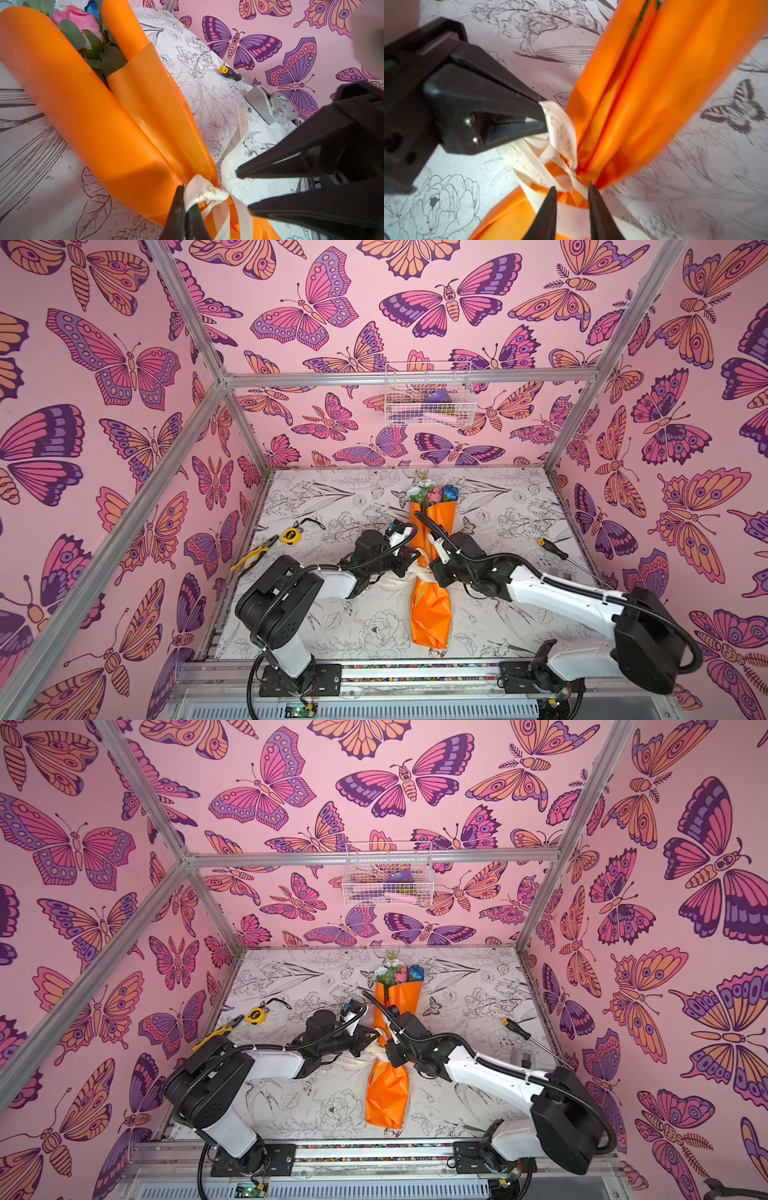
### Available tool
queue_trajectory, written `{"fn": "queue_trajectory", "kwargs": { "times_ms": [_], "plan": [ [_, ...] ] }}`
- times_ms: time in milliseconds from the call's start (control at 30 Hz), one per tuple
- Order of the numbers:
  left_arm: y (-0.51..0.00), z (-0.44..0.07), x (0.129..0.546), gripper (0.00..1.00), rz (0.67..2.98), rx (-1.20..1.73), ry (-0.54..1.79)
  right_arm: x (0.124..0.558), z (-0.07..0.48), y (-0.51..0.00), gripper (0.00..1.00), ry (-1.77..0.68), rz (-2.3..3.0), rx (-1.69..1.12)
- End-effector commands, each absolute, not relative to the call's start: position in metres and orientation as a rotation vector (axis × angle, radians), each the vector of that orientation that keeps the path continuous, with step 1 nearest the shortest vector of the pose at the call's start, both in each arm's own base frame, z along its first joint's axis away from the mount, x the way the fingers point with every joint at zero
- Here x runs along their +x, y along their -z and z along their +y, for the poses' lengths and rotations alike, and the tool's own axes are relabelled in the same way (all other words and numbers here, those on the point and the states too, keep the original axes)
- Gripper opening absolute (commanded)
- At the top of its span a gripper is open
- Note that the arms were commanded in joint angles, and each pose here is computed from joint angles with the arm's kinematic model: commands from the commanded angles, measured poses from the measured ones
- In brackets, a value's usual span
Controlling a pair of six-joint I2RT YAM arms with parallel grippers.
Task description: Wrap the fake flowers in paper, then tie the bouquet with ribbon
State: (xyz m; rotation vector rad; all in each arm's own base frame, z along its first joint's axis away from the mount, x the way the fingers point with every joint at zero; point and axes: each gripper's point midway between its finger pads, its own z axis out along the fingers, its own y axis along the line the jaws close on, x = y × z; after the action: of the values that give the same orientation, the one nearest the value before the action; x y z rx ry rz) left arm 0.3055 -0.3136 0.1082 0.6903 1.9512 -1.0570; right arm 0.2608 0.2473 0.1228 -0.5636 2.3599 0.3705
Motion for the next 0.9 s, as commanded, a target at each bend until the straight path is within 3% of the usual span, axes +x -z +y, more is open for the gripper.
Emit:
{"fn": "queue_trajectory", "kwargs": {
  "times_ms": [0, 100, 200, 433, 867],
  "plan": [
    [-0.110, -0.313, 0.301, 0.01, 1.913, 0.727, 1.075, 0.247, 0.197, -0.109, 0.29, -0.179, 2.484, -0.417],
    [-0.108, -0.313, 0.298, 0.01, 1.917, 0.728, 1.086, 0.234, 0.171, -0.100, 0.33, -0.091, 2.539, -0.359],
    [-0.106, -0.312, 0.297, 0.01, 1.920, 0.730, 1.087, 0.223, 0.160, -0.086, 0.44, -0.079, 2.568, -0.348],
    [-0.105, -0.311, 0.297, 0.01, 1.919, 0.729, 1.082, 0.220, 0.177, -0.060, 0.60, -0.179, 2.567, -0.430],
    [-0.101, -0.310, 0.298, 0.00, 1.929, 0.715, 1.074, 0.239, 0.198, -0.041, 0.66, -0.143, 2.553, -0.517]
  ]
}}
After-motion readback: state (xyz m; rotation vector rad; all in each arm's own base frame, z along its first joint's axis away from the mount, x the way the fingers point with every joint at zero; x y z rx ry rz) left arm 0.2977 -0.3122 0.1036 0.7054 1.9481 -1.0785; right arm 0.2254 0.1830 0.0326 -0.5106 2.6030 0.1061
